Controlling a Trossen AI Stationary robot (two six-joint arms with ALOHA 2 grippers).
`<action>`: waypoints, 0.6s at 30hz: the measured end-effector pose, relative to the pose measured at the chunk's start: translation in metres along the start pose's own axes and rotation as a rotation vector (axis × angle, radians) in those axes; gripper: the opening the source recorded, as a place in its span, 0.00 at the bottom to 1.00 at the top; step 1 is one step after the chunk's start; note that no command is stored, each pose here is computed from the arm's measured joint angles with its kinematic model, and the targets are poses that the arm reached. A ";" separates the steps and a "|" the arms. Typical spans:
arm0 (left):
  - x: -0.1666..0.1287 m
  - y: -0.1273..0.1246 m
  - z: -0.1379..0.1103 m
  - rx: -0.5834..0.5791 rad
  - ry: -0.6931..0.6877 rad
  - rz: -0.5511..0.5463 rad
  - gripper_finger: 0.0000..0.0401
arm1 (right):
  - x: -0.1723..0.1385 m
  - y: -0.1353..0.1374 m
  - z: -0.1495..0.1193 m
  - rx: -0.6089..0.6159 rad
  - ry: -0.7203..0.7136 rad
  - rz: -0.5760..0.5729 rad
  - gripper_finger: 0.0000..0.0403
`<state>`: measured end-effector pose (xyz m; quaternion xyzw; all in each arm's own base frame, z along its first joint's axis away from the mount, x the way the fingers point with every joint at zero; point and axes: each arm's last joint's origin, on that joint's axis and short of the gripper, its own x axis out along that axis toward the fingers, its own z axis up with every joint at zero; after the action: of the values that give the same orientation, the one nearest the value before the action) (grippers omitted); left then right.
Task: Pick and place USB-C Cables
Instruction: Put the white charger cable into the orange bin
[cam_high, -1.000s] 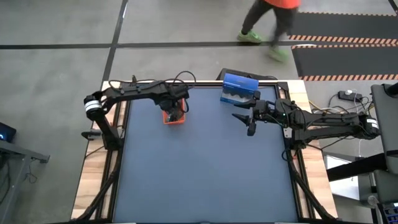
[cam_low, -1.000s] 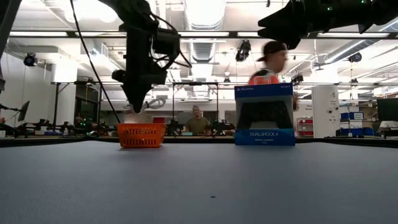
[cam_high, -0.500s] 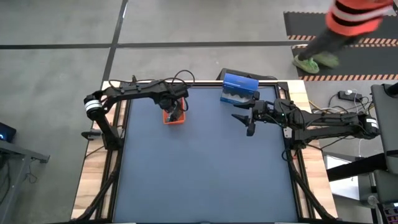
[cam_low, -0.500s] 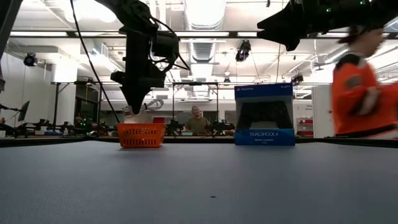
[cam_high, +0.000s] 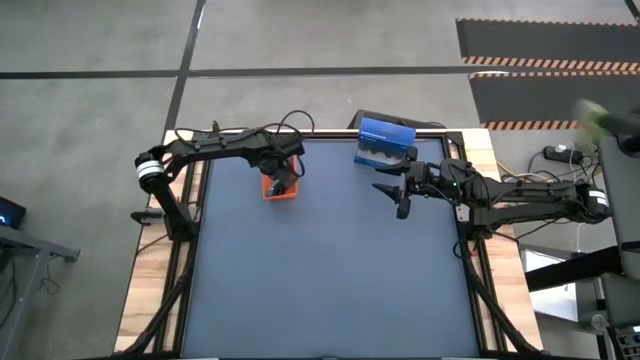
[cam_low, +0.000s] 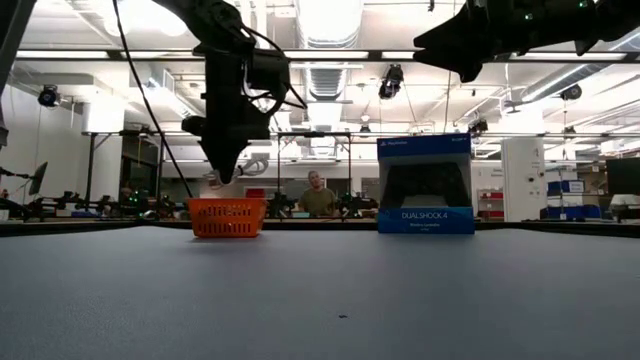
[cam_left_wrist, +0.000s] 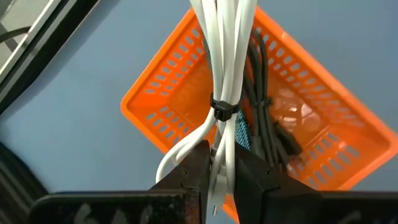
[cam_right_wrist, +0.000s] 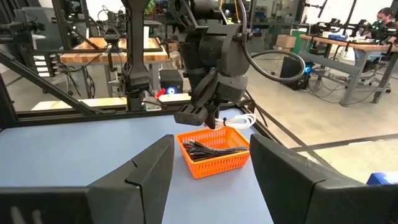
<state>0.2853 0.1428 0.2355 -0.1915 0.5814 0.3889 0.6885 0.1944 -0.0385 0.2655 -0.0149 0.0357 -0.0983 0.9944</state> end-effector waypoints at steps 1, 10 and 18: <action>0.000 0.000 0.001 -0.015 -0.009 -0.004 0.09 | 0.000 0.000 0.000 0.000 0.000 0.000 0.50; 0.007 -0.002 -0.002 -0.048 -0.015 -0.008 0.09 | 0.000 0.000 -0.001 -0.001 0.014 0.000 0.50; 0.018 -0.003 -0.011 -0.074 0.036 -0.027 0.09 | 0.000 0.000 -0.002 -0.008 0.020 0.000 0.50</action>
<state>0.2806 0.1391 0.2155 -0.2318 0.5763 0.3971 0.6756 0.1943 -0.0384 0.2636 -0.0179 0.0462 -0.0981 0.9939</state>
